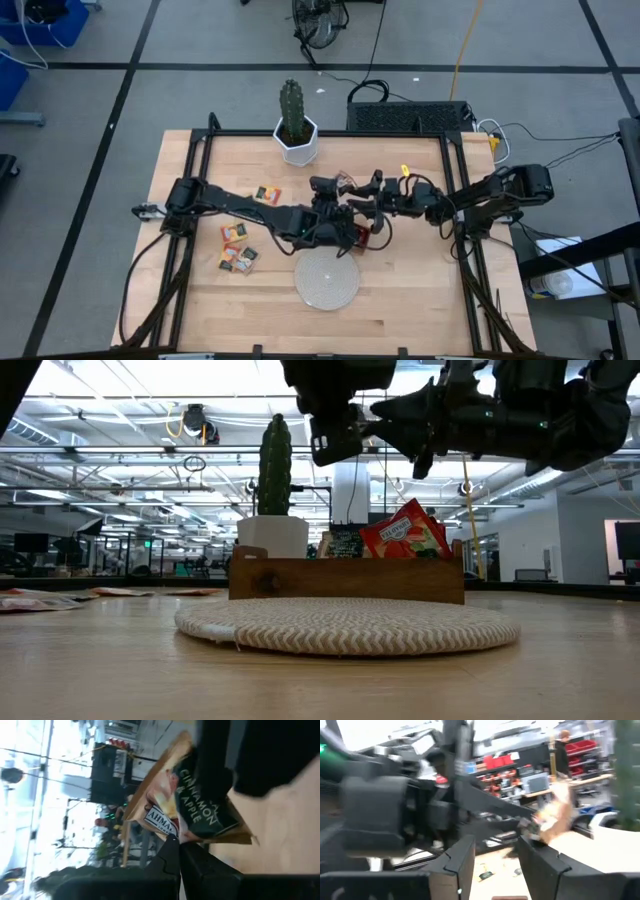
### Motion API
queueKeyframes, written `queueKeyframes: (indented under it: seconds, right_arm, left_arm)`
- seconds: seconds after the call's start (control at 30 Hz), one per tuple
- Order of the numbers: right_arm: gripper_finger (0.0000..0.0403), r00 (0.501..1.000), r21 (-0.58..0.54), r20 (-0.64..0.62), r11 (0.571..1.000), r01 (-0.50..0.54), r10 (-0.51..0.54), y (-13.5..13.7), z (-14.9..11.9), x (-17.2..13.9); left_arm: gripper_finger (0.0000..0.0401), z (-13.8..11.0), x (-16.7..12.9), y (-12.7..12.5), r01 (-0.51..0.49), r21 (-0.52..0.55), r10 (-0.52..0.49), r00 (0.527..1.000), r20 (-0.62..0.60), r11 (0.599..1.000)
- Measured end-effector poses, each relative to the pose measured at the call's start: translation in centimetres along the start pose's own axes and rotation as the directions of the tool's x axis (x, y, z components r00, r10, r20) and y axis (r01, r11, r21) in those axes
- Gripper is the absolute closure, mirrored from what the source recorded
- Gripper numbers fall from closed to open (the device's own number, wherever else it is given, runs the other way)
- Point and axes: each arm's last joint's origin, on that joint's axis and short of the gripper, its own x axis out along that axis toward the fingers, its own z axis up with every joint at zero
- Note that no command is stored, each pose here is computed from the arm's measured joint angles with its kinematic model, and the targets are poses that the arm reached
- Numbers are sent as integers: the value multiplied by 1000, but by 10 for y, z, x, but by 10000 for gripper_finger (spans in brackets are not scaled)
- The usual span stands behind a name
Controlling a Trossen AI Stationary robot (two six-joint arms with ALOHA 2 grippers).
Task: Pick & Place Tea
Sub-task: Put the brown tea bag into the middle section of the wooden organizer
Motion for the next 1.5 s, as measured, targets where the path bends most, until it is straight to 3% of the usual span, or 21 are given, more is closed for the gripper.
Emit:
queueKeyframes:
  seconds: [0.17,0.43,0.7,1.07,1.5]
  right_arm:
    - [276,998,-2,-10,998,68,-68,-3,-4,-3]
    - [274,996,-5,-4,996,84,-84,-3,-3,-3]
    - [273,994,-8,-23,994,109,-109,-4,-6,-3]
    - [274,995,13,51,996,85,-85,-2,2,-3]
    - [273,998,35,56,999,15,-17,0,3,-3]
  left_arm:
    - [401,-1,-7,-1,-50,20,50,999,-16,999]
    - [401,0,-11,-2,-61,18,61,998,-12,998]
    - [401,0,-22,-1,-178,67,181,982,-47,982]
    - [401,1,-23,-2,-170,61,173,984,-42,984]
    - [401,1,-22,-2,-155,54,157,987,-35,987]
